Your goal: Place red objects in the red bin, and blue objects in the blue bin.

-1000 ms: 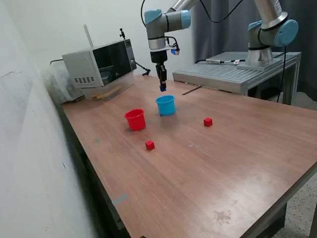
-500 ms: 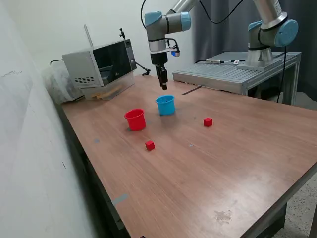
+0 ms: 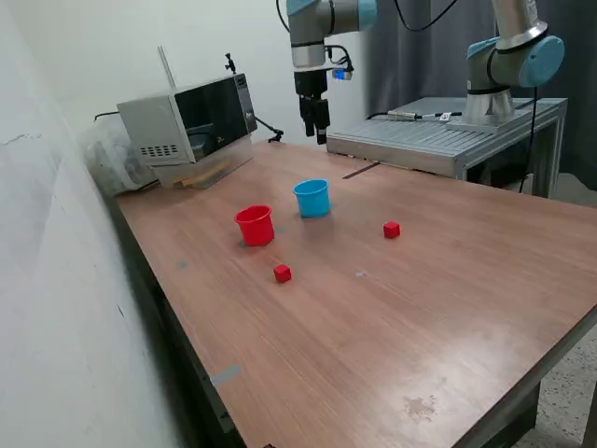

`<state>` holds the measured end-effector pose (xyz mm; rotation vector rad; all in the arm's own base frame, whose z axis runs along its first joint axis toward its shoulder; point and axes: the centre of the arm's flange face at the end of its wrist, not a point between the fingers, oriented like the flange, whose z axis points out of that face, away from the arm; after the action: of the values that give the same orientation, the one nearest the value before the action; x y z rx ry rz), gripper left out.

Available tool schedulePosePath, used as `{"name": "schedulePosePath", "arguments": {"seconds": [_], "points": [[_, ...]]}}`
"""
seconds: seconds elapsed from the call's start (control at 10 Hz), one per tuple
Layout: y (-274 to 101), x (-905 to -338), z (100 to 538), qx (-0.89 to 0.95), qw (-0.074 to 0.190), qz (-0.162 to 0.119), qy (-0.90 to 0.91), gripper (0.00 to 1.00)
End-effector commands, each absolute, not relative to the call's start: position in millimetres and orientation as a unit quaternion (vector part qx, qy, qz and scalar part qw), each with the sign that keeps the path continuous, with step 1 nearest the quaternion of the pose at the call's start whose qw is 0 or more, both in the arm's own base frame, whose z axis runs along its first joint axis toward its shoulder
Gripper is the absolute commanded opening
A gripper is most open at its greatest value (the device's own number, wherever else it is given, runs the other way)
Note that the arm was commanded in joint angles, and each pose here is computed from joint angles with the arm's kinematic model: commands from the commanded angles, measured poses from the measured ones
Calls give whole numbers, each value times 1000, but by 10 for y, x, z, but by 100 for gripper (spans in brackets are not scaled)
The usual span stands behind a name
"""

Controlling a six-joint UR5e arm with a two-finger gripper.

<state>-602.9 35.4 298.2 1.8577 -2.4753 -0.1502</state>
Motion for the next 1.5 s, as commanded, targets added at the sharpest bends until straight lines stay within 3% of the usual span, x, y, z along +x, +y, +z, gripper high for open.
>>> {"name": "schedulePosePath", "arguments": {"seconds": [0.0, 0.2, 0.6, 0.8, 1.0, 1.4], "points": [[-274, -5707, 3623, 643, 31, -57, -763, 100], [-1014, -5330, 4115, 688, 48, -68, -721, 100], [-2002, -4996, 4225, 745, 71, -59, -661, 100], [-2103, -5029, 4108, 752, 67, -51, -654, 100], [-2157, -5311, 3687, 754, 70, -46, -652, 100], [-2130, -5763, 2601, 751, 45, -26, -659, 100]]}}
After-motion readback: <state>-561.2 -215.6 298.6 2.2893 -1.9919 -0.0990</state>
